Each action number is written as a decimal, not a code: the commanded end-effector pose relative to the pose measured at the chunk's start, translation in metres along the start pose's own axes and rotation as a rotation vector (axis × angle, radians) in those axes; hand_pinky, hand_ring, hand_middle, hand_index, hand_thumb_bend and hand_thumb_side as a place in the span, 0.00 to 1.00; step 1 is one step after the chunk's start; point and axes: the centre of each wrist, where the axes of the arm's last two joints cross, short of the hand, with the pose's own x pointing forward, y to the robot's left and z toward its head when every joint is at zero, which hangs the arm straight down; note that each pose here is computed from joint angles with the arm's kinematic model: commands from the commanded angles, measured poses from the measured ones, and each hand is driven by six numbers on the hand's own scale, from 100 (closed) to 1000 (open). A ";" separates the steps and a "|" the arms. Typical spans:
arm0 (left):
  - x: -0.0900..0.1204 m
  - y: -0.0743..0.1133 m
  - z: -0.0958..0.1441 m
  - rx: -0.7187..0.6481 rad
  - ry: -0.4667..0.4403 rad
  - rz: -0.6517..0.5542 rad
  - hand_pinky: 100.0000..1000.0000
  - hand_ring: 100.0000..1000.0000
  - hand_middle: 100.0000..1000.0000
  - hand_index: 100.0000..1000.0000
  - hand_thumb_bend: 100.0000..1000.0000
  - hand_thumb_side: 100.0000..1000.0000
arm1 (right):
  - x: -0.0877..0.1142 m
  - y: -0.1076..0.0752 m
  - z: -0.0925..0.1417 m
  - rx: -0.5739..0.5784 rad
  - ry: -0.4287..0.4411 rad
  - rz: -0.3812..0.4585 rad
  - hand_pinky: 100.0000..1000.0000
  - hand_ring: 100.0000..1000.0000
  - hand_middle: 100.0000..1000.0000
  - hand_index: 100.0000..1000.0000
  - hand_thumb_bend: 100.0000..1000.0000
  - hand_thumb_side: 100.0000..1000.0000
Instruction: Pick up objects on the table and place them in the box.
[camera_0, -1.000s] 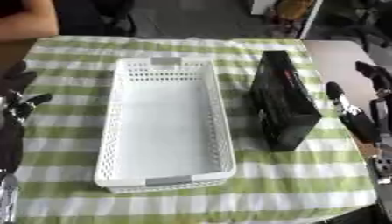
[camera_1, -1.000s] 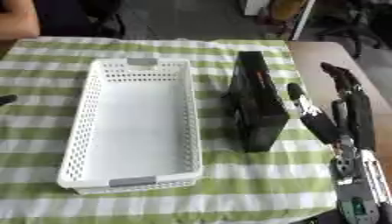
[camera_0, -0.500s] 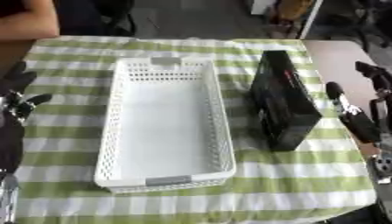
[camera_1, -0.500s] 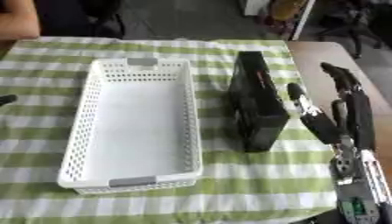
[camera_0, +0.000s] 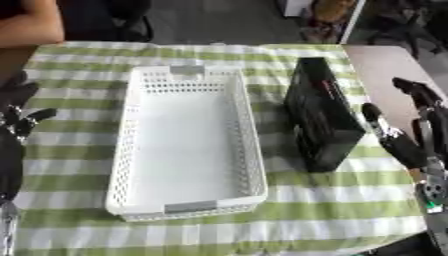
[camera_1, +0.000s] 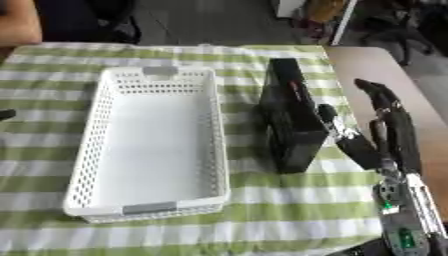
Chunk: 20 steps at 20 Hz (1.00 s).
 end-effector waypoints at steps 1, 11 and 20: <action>0.005 0.001 -0.003 -0.009 -0.020 -0.007 0.76 1.00 1.00 0.81 0.06 1.00 | -0.001 -0.006 -0.002 0.004 -0.024 0.017 0.89 0.82 0.77 0.88 0.61 0.99; 0.005 0.001 -0.003 -0.012 -0.020 -0.006 0.76 1.00 1.00 0.81 0.06 1.00 | 0.000 -0.002 -0.001 0.035 -0.043 0.012 0.89 0.82 0.77 0.88 0.61 0.99; 0.005 0.001 -0.003 -0.014 -0.021 -0.004 0.76 1.00 1.00 0.81 0.06 1.00 | 0.000 0.002 0.001 0.070 -0.067 0.006 0.90 0.82 0.77 0.88 0.61 0.99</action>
